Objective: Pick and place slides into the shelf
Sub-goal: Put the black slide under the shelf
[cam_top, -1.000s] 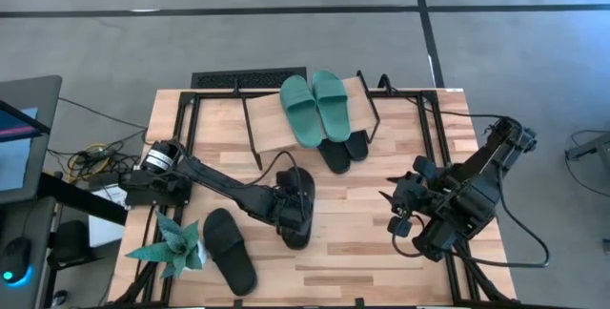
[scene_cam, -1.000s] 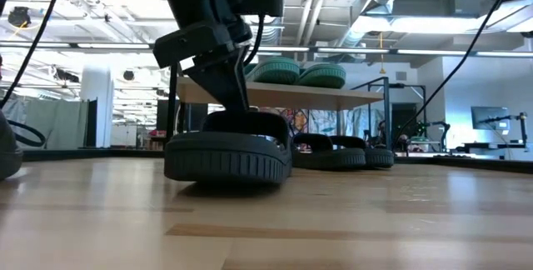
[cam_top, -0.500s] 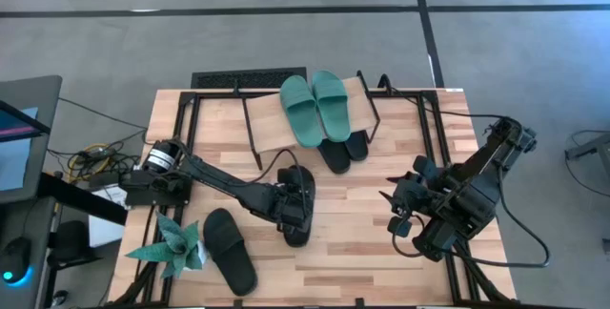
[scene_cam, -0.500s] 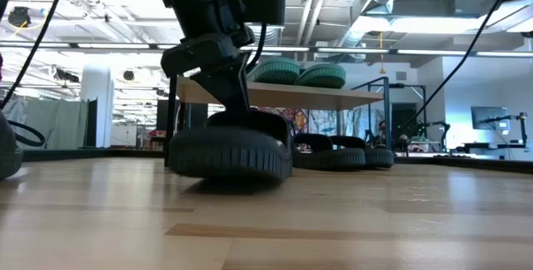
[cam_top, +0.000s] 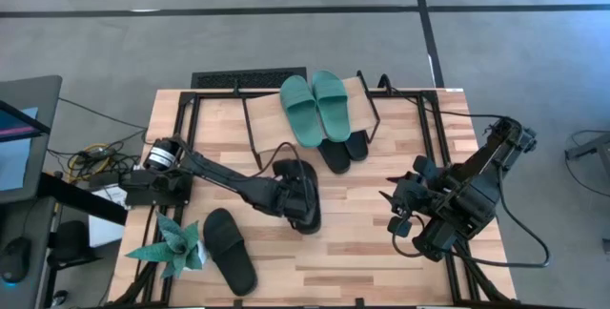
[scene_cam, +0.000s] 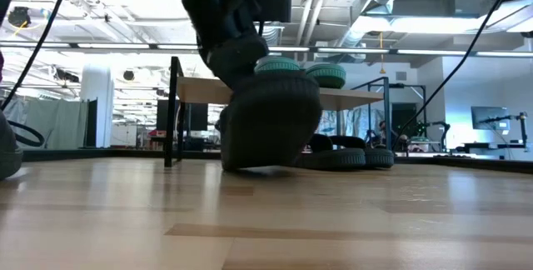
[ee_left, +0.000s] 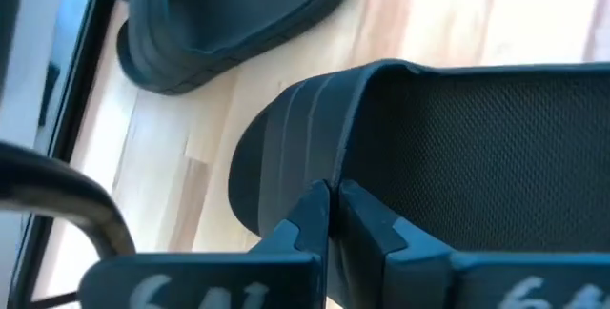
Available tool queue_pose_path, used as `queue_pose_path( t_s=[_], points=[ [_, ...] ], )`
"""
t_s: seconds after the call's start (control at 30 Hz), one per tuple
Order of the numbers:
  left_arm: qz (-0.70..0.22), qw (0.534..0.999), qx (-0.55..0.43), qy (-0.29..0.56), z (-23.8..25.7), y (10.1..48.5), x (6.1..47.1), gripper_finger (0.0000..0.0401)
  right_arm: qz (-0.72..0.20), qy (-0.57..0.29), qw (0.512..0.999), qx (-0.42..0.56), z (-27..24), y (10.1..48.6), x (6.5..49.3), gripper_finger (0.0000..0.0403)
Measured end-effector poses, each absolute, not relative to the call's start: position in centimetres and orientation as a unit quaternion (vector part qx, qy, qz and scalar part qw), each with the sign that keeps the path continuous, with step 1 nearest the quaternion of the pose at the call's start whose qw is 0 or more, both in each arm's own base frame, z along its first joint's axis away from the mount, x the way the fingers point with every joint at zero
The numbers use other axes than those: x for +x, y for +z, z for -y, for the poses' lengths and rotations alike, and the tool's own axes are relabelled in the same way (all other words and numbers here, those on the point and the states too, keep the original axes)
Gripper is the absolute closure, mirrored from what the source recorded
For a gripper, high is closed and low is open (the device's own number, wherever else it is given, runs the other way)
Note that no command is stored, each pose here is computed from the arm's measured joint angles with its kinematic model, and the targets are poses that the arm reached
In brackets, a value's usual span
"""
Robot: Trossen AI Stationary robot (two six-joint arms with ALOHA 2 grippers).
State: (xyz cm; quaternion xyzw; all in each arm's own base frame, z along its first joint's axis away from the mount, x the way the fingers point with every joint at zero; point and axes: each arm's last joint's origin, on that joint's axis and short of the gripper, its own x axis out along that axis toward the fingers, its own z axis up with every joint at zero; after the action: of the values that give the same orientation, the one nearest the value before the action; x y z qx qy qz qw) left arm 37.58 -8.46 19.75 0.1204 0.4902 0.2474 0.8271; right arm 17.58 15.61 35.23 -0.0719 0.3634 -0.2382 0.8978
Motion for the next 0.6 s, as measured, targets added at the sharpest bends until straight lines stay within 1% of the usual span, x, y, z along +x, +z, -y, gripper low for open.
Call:
queue_pose_path(
  t_s=[0.27, 0.6],
  points=[
    [-0.471, 0.823, 0.085, 0.305, 6.4, 19.8, 38.0, 0.04, -0.363, -0.238, 0.898, -0.072, -15.6, 35.2, 17.6, 0.0249],
    [-0.475, 0.816, 0.085, 0.32, 4.0, 19.9, 38.5, 0.0401, -0.364, -0.238, 0.898, -0.073, -15.6, 35.2, 17.6, 0.0249]
  ],
)
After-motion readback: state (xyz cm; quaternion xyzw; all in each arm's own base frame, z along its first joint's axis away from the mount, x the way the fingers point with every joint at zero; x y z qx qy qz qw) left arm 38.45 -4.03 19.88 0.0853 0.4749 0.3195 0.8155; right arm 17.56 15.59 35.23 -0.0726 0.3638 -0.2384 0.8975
